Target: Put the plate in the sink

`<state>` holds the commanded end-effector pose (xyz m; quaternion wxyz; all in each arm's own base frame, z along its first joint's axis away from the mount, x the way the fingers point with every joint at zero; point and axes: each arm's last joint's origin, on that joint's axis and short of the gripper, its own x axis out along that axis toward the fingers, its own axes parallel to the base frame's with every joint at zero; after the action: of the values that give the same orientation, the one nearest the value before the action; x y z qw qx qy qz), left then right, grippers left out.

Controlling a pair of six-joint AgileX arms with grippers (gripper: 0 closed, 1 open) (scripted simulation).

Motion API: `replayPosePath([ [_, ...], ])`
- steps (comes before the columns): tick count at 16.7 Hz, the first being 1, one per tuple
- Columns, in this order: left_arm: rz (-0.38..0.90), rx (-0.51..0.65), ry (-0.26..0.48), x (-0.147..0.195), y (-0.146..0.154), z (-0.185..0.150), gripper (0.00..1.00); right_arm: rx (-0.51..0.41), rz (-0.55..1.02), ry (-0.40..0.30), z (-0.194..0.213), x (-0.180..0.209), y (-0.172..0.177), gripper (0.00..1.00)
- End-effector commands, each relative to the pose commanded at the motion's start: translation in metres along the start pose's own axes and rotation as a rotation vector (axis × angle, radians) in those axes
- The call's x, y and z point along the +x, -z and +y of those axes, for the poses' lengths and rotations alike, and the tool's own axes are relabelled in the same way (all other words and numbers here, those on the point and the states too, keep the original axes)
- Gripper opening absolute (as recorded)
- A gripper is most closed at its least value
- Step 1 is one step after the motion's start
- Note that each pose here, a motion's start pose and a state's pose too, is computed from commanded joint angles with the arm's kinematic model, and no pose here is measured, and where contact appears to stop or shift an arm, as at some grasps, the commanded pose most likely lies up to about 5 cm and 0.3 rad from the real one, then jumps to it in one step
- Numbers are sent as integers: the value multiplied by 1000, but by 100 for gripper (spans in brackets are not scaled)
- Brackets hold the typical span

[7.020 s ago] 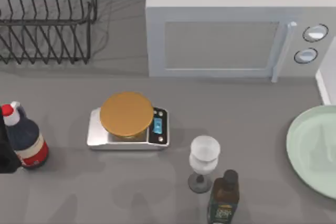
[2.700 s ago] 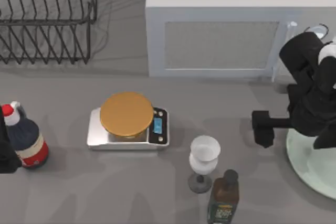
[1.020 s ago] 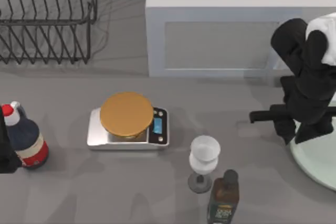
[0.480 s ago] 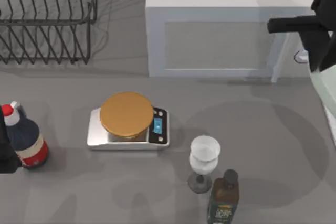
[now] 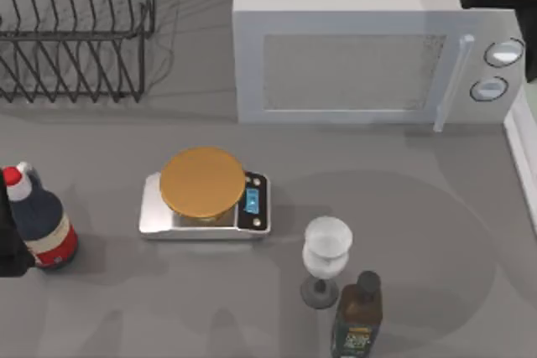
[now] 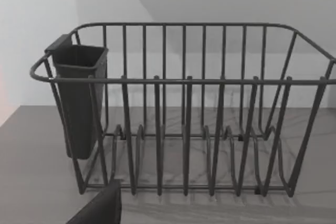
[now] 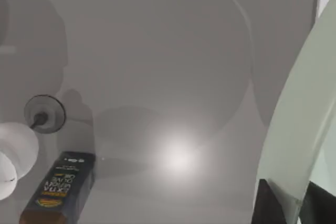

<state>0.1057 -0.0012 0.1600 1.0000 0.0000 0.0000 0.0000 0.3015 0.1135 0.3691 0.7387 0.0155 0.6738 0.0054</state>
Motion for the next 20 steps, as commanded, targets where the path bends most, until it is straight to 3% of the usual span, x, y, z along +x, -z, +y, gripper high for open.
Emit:
replayPosePath([
  [4, 0, 0, 0, 0, 0, 0, 100, 48, -23, 21, -13, 5, -23, 0],
  [10, 0, 0, 0, 0, 0, 0, 100, 147, -81, 78, -80, 42, -115, 0],
  [14, 0, 0, 0, 0, 0, 0, 100, 98, 1, 77, -125, 110, -164, 0],
  [17, 0, 0, 0, 0, 0, 0, 100, 33, 65, 49, -144, 151, -177, 0],
  [20, 0, 0, 0, 0, 0, 0, 100, -4, 89, 30, -149, 165, -180, 0],
])
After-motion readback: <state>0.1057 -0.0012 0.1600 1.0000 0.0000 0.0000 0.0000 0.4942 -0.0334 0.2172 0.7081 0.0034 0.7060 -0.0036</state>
